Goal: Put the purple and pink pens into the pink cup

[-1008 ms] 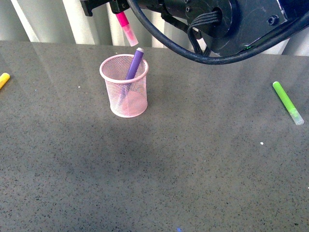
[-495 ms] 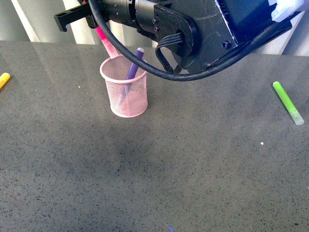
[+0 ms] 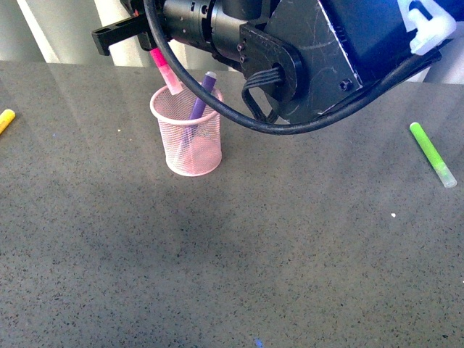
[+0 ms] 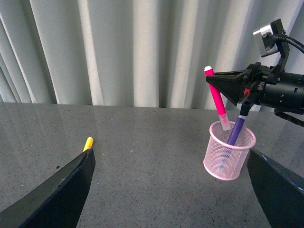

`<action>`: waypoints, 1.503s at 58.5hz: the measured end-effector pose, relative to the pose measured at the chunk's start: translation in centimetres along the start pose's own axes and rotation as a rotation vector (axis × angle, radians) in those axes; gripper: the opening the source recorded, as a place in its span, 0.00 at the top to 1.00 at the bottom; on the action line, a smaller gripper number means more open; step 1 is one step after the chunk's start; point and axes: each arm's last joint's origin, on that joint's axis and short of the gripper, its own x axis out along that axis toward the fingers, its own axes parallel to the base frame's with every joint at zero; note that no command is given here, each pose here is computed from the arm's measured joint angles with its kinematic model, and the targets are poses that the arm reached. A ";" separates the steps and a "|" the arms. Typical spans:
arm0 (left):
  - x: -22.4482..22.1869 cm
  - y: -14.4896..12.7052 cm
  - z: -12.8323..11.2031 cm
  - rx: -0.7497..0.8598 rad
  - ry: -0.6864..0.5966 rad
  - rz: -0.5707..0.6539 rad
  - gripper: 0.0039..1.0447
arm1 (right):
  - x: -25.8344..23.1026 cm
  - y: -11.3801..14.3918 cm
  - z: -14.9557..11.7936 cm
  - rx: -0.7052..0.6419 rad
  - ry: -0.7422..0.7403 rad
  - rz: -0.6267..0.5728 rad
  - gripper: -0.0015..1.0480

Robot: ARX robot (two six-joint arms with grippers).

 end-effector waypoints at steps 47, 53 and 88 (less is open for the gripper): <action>0.0 0.0 0.0 0.000 0.000 0.000 0.06 | -1.4 -0.5 -1.0 0.029 0.049 -0.038 0.16; 0.0 0.0 0.0 0.000 0.000 0.000 0.06 | -2.1 -0.7 -0.1 0.027 0.042 -0.075 0.05; 0.0 0.0 0.0 0.000 0.000 -0.002 0.06 | -17.7 -4.0 7.7 0.198 0.198 -0.736 0.07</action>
